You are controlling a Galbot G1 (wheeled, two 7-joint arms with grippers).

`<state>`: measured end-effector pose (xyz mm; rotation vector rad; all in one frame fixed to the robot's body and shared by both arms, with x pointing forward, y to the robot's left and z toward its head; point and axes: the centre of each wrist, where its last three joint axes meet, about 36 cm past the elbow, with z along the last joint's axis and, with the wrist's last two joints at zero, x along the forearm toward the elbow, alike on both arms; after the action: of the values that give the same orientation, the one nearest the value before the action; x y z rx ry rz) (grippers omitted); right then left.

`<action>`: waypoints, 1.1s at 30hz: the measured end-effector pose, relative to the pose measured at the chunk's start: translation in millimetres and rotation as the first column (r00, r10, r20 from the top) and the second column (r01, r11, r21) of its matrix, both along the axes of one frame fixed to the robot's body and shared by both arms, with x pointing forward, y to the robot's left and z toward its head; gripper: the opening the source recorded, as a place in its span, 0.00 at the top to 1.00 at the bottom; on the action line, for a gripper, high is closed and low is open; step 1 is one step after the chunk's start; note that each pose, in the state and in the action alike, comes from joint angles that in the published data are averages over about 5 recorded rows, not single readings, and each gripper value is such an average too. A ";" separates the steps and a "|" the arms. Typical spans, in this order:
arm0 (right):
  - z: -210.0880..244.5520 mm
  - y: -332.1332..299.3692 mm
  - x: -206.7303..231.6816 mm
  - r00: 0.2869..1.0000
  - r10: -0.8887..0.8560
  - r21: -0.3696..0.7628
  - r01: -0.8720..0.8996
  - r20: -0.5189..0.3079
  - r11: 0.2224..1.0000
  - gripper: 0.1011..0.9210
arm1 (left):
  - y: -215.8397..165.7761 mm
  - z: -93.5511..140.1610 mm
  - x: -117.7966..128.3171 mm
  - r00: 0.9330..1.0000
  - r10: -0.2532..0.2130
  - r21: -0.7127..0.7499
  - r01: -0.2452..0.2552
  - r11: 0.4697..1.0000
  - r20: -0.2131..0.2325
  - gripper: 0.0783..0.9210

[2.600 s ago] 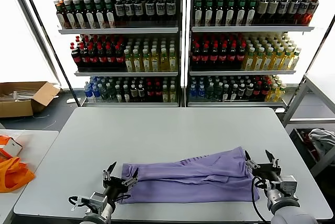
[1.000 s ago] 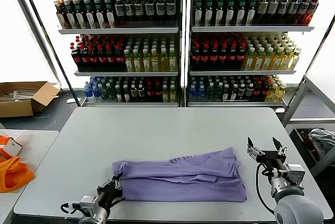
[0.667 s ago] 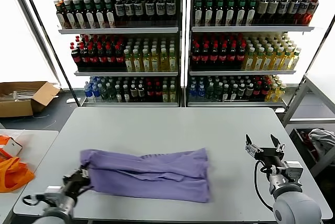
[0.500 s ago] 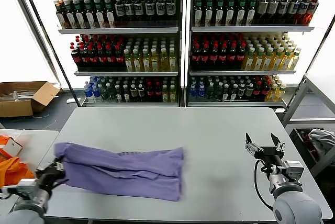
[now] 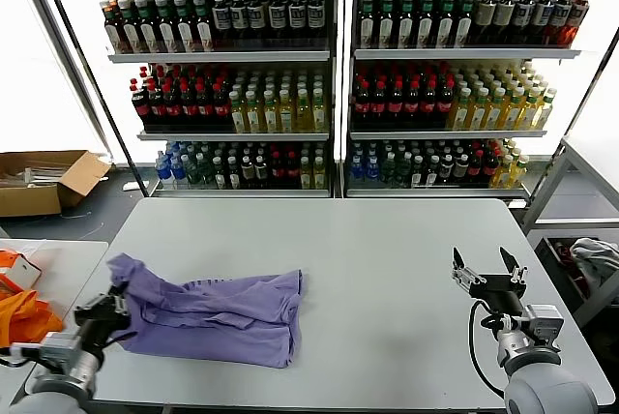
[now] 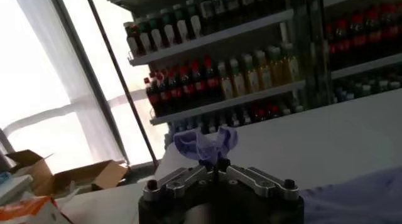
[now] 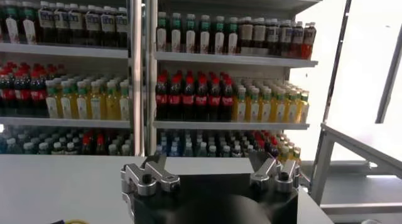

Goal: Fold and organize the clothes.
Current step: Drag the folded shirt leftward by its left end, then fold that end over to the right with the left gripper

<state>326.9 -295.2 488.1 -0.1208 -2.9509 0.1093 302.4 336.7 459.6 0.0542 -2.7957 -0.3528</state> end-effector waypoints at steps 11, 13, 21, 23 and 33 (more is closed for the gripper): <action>-10.3 3.6 -16.7 0.999 -0.017 -0.002 0.017 -0.027 1.000 0.12 | -75.4 -22.9 0.7 0.989 -0.143 -0.105 0.137 0.985 -0.048 0.98; -11.6 5.3 -19.1 0.999 -0.018 0.001 0.018 -0.031 1.000 0.12 | -85.0 -23.9 1.6 0.985 -0.163 -0.119 0.156 0.980 -0.051 0.98; -16.5 13.9 -29.4 0.999 -0.015 0.005 0.016 -0.046 1.000 0.12 | -117.3 -30.3 4.8 0.970 -0.237 -0.185 0.223 0.957 -0.058 0.98; -17.6 14.4 -31.4 0.999 -0.019 0.002 0.019 -0.048 1.000 0.12 | -124.1 -31.8 6.0 0.966 -0.251 -0.199 0.236 0.951 -0.058 0.98; -24.0 16.0 -37.6 0.998 -0.029 -0.004 0.029 -0.059 1.000 0.12 | -148.7 -39.8 14.6 0.950 -0.306 -0.237 0.284 0.929 -0.061 0.98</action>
<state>289.3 -279.2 464.1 -0.1581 -2.8891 0.1118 317.0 188.0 419.8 -0.4303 -2.7261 -0.0994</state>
